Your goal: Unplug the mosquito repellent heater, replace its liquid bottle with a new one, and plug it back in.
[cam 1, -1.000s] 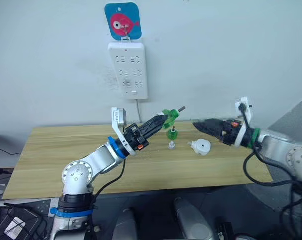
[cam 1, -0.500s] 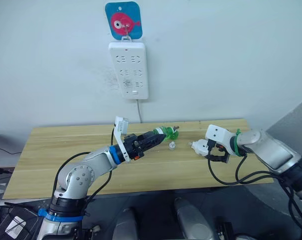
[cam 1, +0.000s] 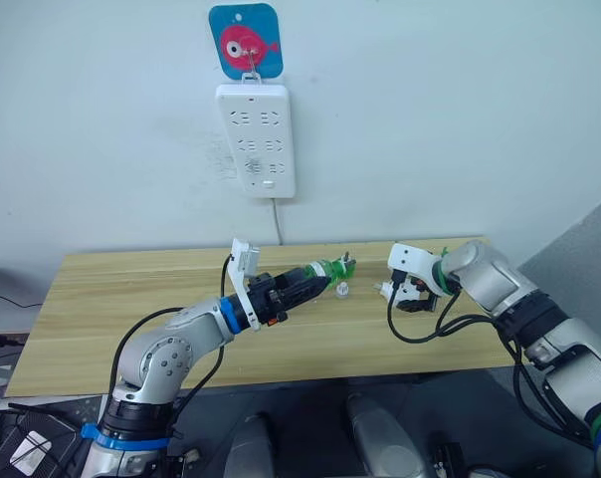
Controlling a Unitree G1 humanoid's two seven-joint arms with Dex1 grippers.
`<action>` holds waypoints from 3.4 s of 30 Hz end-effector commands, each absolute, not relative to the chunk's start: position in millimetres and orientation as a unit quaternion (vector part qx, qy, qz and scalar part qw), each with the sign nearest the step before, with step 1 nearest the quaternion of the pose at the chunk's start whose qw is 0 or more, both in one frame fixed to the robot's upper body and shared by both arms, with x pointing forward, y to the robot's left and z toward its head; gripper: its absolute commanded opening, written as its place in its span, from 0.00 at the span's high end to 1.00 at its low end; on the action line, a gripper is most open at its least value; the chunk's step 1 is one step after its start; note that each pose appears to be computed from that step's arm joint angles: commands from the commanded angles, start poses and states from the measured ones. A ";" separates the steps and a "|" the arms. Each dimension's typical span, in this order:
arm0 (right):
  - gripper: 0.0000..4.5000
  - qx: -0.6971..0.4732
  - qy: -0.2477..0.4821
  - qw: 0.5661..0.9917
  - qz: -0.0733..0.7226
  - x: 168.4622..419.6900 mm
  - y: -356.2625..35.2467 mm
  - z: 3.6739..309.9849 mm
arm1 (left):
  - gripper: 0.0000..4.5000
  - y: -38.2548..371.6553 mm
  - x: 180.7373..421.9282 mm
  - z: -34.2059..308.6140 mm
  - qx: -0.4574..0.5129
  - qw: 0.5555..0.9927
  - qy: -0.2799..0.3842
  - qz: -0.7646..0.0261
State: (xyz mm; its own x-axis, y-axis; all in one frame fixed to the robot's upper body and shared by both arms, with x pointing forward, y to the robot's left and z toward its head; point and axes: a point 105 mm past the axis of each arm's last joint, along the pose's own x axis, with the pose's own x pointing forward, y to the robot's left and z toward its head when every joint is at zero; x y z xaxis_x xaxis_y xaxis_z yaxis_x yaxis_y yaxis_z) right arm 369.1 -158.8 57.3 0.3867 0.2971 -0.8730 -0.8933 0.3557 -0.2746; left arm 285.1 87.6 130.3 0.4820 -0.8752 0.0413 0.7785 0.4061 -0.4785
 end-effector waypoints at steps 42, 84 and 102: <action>0.34 0.148 0.257 0.749 0.592 238.5 -114.6 175.7 | 0.49 108.5 243.5 174.4 -0.242 0.718 0.164 -0.631; 0.34 0.337 0.269 0.730 0.530 242.1 -117.4 192.3 | 0.49 95.9 240.2 172.1 -0.298 0.702 0.160 -0.627; 0.34 0.327 0.279 0.712 0.556 231.2 -100.4 188.8 | 0.49 80.1 236.0 174.0 -0.302 0.685 0.157 -0.644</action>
State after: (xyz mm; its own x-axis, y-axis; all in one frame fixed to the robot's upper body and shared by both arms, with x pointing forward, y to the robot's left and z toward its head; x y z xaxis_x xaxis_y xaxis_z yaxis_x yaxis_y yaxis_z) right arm 239.2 -105.3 178.3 0.2681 0.9603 -0.0770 -0.5753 0.2237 0.7867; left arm 244.1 88.3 162.2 0.1794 -0.9741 0.1376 0.7592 0.0482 -0.6491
